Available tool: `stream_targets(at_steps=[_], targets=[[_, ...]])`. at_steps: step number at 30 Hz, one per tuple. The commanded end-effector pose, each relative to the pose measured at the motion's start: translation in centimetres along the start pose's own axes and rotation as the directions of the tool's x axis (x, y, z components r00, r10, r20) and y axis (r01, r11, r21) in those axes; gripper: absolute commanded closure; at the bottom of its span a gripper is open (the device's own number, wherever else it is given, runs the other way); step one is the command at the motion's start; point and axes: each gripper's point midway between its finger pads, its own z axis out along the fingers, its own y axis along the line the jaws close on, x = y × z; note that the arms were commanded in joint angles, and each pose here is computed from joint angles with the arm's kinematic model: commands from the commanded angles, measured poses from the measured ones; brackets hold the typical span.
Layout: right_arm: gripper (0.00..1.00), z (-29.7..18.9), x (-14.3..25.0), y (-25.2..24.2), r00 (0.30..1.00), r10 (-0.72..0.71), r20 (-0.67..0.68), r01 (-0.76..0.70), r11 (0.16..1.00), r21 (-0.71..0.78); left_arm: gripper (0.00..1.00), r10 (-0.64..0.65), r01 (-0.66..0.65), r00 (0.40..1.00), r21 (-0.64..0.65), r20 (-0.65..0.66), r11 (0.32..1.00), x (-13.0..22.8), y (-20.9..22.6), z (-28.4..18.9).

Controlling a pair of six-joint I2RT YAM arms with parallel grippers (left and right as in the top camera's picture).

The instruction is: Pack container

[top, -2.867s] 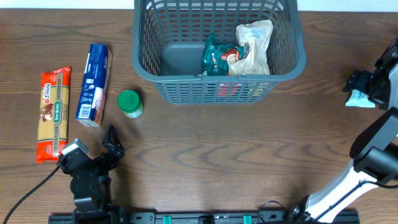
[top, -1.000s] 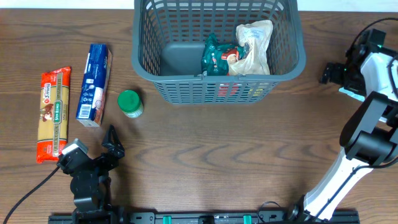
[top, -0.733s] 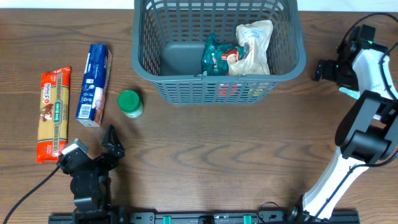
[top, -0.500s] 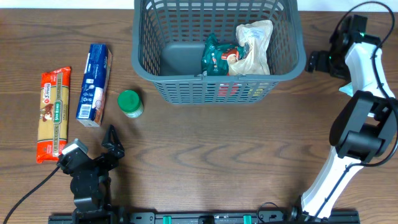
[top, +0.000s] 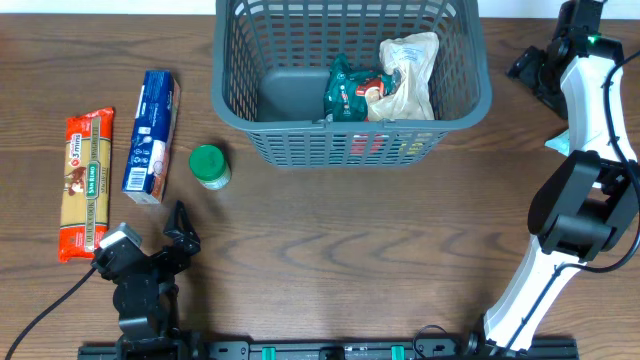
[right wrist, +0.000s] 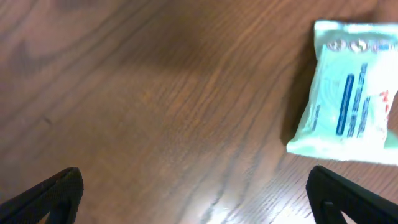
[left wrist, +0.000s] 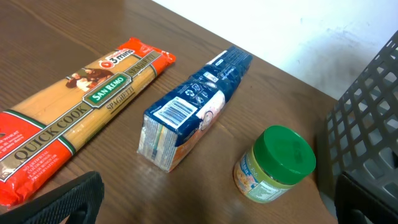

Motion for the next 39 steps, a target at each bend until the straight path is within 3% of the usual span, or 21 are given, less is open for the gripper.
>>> stream_targets(at_steps=[1, 5, 24, 39], targets=[[0.01, 0.1, -0.4, -0.3, 0.971, 0.239, 0.022, -0.240, 0.971, 0.020, 0.01, -0.003, 0.002, 1.000, -0.016, -0.015, 1.000, 0.8, 0.5, 0.3], [0.01, 0.1, -0.8, -0.7, 0.951, 0.304, 0.050, -0.306, 0.951, 0.036, 0.02, -0.003, 0.003, 1.000, -0.016, -0.015, 1.000, 0.8, 0.5, 0.3], [0.01, 0.0, -1.6, -2.9, 0.964, 0.246, 0.101, -0.258, 0.959, 0.117, 0.01, -0.003, 0.003, 1.000, -0.016, -0.015, 1.000, 0.8, 0.5, 0.3], [0.01, 1.7, -4.3, -12.3, 0.903, 0.424, 0.062, -0.429, 0.891, 0.153, 0.02, -0.003, 0.003, 1.000, -0.016, -0.015, 1.000, 0.8, 0.5, 0.3]])
